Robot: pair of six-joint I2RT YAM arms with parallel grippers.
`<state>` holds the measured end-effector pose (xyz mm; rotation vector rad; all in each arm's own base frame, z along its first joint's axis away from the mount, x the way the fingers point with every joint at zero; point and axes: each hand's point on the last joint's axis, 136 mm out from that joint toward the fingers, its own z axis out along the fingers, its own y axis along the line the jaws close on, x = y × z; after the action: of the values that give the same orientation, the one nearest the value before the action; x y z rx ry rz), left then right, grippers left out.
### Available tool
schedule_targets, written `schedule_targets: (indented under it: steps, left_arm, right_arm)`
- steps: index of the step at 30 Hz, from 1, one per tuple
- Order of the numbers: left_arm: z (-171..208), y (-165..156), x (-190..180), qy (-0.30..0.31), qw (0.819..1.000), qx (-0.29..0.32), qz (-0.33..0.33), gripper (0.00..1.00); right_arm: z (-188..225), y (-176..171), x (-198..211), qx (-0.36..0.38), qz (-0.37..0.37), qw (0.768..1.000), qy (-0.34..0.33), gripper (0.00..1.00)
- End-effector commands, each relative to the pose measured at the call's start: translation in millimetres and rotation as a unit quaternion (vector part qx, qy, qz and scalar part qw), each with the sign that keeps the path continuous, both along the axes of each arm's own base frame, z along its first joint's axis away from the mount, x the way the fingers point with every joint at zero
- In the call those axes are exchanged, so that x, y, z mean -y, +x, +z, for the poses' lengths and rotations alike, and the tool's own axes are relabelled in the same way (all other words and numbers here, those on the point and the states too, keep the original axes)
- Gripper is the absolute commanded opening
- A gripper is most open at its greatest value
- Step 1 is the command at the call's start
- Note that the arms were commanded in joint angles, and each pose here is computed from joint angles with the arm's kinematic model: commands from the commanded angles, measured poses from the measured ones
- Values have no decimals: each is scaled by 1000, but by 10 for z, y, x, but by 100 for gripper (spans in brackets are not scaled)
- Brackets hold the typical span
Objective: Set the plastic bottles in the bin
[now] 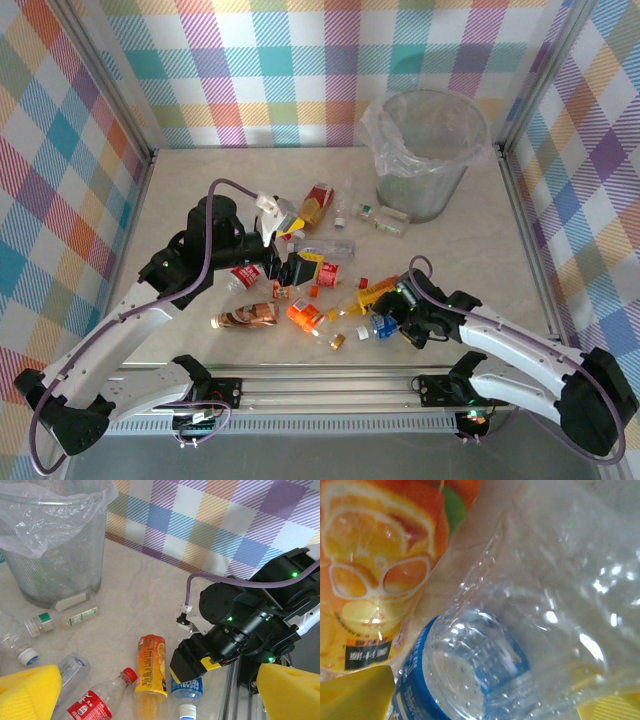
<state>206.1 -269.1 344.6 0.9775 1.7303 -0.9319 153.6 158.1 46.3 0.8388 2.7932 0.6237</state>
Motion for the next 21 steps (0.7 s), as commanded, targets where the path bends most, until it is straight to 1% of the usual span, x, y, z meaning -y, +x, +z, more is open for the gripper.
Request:
schedule_targets:
  steps: [1,4,8,11,14,18,21]
  left_arm:
    - [57,9,4,-4,1000,8,0,100]
    - [59,7,3,-4,1000,8,-1,100]
    - [69,0,-4,-4,1000,10,-1,100]
    - [72,1,-6,-4,1000,10,0,100]
    - [68,1,-3,-4,1000,10,0,100]
    - [72,0,-3,-4,1000,9,0,100]
    - [74,-6,-3,-5,1000,9,-2,100]
  right_arm:
    - [-67,106,114,21,-28,999,-35,86]
    - [-81,181,116,33,-27,998,-48,83]
    - [-110,272,209,43,-27,995,-86,81]
    - [-127,366,264,49,-28,994,-95,79]
    - [-90,462,357,62,-24,991,-118,72]
    - [-5,587,606,81,-24,981,-173,64]
    - [75,699,739,98,-24,977,-187,60]
